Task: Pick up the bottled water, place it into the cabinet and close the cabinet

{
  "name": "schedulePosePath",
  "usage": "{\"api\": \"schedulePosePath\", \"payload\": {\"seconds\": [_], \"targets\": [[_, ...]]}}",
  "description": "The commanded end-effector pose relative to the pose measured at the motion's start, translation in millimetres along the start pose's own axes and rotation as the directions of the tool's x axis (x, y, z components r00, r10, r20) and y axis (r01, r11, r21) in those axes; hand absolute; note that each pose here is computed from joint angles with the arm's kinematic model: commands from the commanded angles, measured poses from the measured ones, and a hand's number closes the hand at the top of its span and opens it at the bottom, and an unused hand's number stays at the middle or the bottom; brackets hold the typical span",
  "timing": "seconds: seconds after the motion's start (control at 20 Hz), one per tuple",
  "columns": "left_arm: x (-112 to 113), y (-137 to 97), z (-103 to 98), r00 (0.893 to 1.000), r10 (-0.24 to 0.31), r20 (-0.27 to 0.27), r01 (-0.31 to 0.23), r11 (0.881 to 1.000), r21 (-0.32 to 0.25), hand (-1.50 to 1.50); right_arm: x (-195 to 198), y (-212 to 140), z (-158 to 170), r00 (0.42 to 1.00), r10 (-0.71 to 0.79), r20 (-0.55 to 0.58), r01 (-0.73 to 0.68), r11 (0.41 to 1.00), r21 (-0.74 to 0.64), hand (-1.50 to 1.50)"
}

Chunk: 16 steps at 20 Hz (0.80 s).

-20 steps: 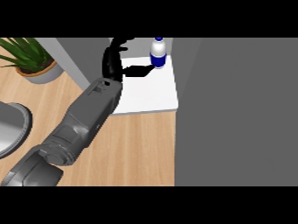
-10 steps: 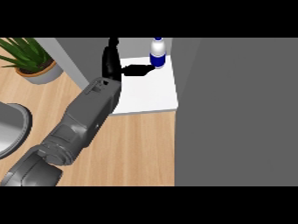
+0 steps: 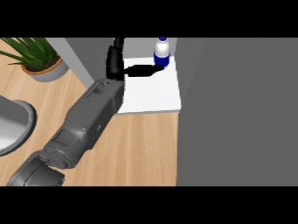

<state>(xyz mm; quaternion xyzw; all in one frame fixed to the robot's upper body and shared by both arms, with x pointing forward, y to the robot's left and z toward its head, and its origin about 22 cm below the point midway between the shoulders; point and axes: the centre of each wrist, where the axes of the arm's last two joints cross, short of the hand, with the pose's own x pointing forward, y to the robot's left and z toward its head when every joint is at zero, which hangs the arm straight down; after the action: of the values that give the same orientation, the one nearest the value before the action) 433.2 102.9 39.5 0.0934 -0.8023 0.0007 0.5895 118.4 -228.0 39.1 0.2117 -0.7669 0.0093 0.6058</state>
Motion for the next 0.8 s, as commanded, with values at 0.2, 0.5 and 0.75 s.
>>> {"api": "schedulePosePath", "payload": {"seconds": [0.2,0.5,0.75], "targets": [[-24.1,36.7,11.6,0.991,0.115,0.075,-0.113,0.993,-0.039,-1.5,8.2,9.5,7.6,1.0,0.01,0.01,-0.01,1.0,-0.02,-1.5],[-28.0,22.9,31.9,0.976,0.211,0.047,-0.206,0.975,-0.087,-1.5,10.2,18.7,13.6,1.0,0.007,-0.017,-0.008,0.999,-0.05,-1.5],[-13.4,12.2,43.8,0.968,0.246,0.053,-0.238,0.964,-0.121,-1.5,23.0,1.4,11.0,1.0,0.013,0.002,-0.013,0.999,-0.052,-1.5]]}}
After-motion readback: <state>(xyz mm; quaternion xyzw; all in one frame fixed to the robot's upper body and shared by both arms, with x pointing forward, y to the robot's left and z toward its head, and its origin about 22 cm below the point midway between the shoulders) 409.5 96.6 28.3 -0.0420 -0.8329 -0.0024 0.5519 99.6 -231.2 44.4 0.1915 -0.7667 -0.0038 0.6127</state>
